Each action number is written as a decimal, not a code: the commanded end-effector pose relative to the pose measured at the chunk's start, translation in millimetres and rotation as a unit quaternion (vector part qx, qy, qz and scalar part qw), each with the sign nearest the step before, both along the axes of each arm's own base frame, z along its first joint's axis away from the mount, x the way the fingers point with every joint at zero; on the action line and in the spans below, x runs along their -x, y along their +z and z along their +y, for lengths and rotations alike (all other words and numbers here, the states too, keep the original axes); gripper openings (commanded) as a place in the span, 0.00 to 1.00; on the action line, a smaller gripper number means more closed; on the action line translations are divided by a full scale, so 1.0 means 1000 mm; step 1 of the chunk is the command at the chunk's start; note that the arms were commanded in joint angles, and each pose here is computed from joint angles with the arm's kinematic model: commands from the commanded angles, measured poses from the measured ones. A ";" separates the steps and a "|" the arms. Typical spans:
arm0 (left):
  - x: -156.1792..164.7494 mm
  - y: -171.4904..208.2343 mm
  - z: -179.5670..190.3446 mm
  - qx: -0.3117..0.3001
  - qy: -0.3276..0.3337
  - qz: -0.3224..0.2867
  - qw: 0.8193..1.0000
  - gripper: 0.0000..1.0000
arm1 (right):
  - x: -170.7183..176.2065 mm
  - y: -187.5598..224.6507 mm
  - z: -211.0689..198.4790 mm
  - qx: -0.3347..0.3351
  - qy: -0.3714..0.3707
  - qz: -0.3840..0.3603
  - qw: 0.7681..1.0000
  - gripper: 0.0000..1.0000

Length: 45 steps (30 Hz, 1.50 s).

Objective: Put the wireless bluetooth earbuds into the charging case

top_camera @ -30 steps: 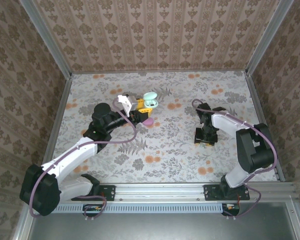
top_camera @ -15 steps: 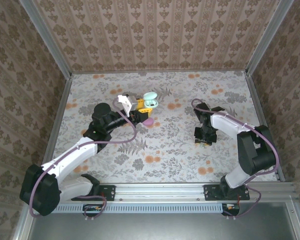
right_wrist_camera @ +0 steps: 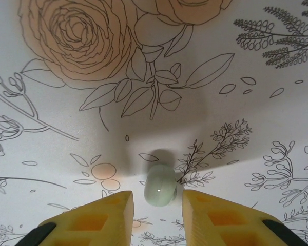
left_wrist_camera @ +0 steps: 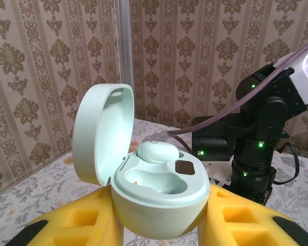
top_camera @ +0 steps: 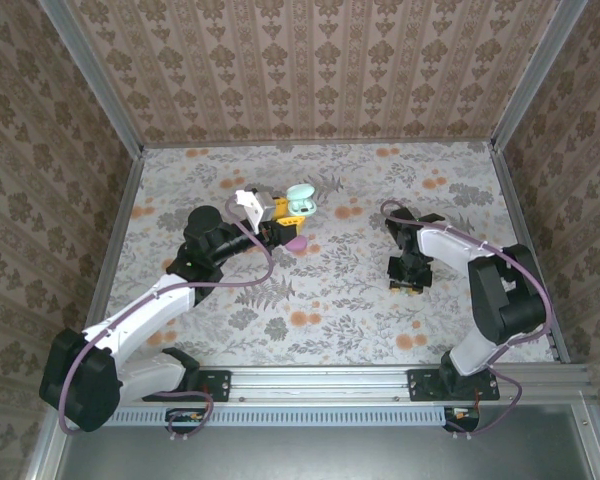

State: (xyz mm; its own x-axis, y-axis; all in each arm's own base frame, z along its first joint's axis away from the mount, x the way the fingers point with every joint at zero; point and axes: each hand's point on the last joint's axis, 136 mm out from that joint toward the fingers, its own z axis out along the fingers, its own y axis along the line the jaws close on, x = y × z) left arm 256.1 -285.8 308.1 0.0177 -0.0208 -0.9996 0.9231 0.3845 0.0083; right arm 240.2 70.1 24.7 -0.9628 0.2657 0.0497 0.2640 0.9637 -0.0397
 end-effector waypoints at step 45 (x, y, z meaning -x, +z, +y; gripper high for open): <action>-0.002 0.007 -0.003 0.005 -0.002 -0.010 1.000 0.35 | -0.015 -0.016 -0.015 0.043 0.014 0.017 0.999 0.34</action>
